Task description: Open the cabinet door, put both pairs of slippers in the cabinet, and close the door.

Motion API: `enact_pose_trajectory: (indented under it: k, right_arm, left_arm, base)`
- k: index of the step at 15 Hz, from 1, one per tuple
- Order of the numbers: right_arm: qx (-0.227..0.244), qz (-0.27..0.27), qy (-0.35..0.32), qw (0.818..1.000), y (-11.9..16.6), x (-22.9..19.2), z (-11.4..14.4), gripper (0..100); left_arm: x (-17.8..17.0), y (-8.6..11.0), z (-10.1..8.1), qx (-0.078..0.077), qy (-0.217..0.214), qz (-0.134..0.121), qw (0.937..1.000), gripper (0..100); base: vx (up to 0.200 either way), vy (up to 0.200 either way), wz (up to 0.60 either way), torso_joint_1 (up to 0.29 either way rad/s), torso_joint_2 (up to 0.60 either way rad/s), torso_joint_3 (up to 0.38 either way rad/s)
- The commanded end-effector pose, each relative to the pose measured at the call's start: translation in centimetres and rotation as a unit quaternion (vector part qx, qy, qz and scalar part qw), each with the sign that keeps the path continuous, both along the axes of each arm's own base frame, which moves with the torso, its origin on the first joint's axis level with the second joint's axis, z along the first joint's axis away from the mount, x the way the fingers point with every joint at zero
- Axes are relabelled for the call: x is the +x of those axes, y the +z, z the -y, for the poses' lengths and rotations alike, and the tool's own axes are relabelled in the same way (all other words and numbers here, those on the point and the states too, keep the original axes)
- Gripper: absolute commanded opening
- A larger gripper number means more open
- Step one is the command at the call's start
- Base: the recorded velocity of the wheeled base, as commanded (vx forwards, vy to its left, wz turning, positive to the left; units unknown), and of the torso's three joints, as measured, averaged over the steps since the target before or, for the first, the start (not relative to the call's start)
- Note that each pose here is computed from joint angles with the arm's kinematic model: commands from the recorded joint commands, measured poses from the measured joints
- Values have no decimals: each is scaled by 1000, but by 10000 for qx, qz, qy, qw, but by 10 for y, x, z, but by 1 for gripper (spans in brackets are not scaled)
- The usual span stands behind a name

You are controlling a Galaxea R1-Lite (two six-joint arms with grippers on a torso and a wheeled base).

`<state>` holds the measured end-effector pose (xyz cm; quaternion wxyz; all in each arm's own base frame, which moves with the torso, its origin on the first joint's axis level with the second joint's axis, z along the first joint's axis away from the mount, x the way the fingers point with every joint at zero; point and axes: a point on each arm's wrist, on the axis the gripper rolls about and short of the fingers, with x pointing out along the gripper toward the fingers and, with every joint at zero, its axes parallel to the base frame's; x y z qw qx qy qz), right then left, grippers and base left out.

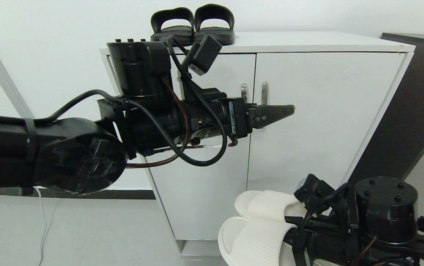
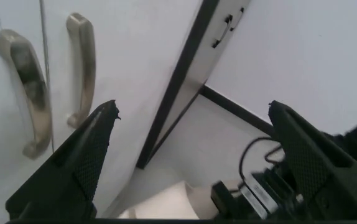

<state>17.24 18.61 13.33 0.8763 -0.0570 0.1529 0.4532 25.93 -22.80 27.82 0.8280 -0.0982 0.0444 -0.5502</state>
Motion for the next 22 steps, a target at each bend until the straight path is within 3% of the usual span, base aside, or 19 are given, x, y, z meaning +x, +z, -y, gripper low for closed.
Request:
enact_pose_trajectory:
  k: [1, 8, 18, 19, 22]
  right_arm:
    - [-15, -14, 4, 10000, -1, 0, -1, 0]
    - [-32, -30, 4, 10000, -2, 1, -1, 0]
    - [-49, -45, 4, 10000, -3, 1, -1, 0]
    - [-49, -45, 4, 10000, -3, 1, -1, 0]
    - [-47, -47, 11, 10000, -3, 0, 0, 0]
  left_arm:
    - [11, -8, 13, 49, 15, -65, 10000, 100]
    - [20, -11, 18, 49, 896, -104, 9959, 100]
    - [39, -18, 35, 38, 1026, -89, 9947, 100]
    - [39, -18, 35, 44, 1018, -94, 9947, 0]
    - [38, -18, 34, 38, 1018, -89, 9948, 0]
  base:
    - [0, 0, 0, 0, 0, 0]
    - [0, 0, 0, 0, 0, 0]
    - [0, 0, 0, 0, 0, 0]
    - [0, 0, 0, 0, 0, 0]
    - [0, 0, 0, 0, 0, 0]
